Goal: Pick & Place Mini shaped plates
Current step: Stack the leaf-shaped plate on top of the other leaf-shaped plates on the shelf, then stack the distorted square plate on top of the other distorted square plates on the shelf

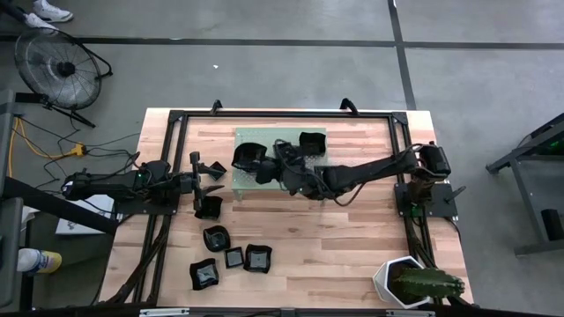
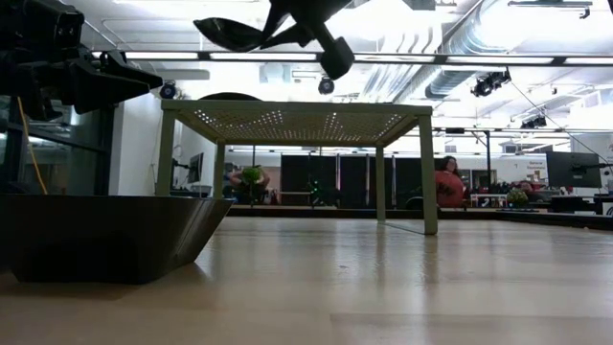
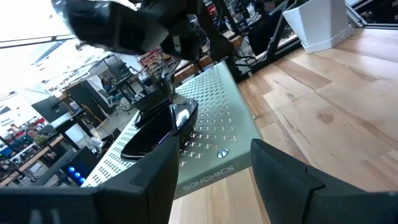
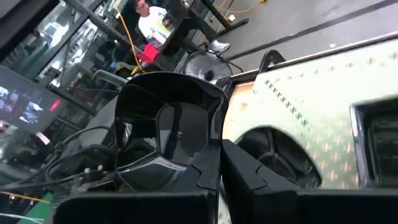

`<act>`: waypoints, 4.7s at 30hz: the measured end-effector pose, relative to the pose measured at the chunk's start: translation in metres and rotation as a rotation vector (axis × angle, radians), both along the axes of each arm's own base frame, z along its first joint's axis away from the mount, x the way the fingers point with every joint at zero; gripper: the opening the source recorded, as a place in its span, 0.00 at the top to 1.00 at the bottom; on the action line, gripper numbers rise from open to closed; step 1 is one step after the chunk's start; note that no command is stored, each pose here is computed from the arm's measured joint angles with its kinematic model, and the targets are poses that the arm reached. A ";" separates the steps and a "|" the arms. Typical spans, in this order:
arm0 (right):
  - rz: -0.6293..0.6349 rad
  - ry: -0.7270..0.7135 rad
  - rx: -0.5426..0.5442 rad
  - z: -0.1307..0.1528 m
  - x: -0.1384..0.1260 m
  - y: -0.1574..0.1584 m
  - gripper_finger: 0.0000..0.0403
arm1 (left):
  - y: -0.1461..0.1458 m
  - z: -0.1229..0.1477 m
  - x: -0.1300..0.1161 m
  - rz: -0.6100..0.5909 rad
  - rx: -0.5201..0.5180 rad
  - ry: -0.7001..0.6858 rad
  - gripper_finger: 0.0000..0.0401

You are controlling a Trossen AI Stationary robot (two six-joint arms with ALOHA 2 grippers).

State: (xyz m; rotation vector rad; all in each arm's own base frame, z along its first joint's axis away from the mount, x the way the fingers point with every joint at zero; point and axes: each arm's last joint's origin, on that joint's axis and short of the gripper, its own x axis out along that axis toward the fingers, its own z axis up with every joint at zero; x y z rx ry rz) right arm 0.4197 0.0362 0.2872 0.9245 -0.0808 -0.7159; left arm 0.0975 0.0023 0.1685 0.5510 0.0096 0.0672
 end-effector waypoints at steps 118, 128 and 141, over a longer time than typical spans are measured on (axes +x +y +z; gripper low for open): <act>0.988 0.705 -0.482 -0.021 -0.006 0.062 0.69 | 0.000 0.000 0.000 0.000 0.000 0.000 0.52; 1.304 0.775 -0.397 -0.039 0.013 0.093 0.69 | 0.000 0.000 0.000 0.000 0.000 0.001 0.52; 1.381 0.921 -0.317 -0.071 0.055 0.105 0.69 | 0.000 0.000 0.000 0.000 0.000 0.000 0.52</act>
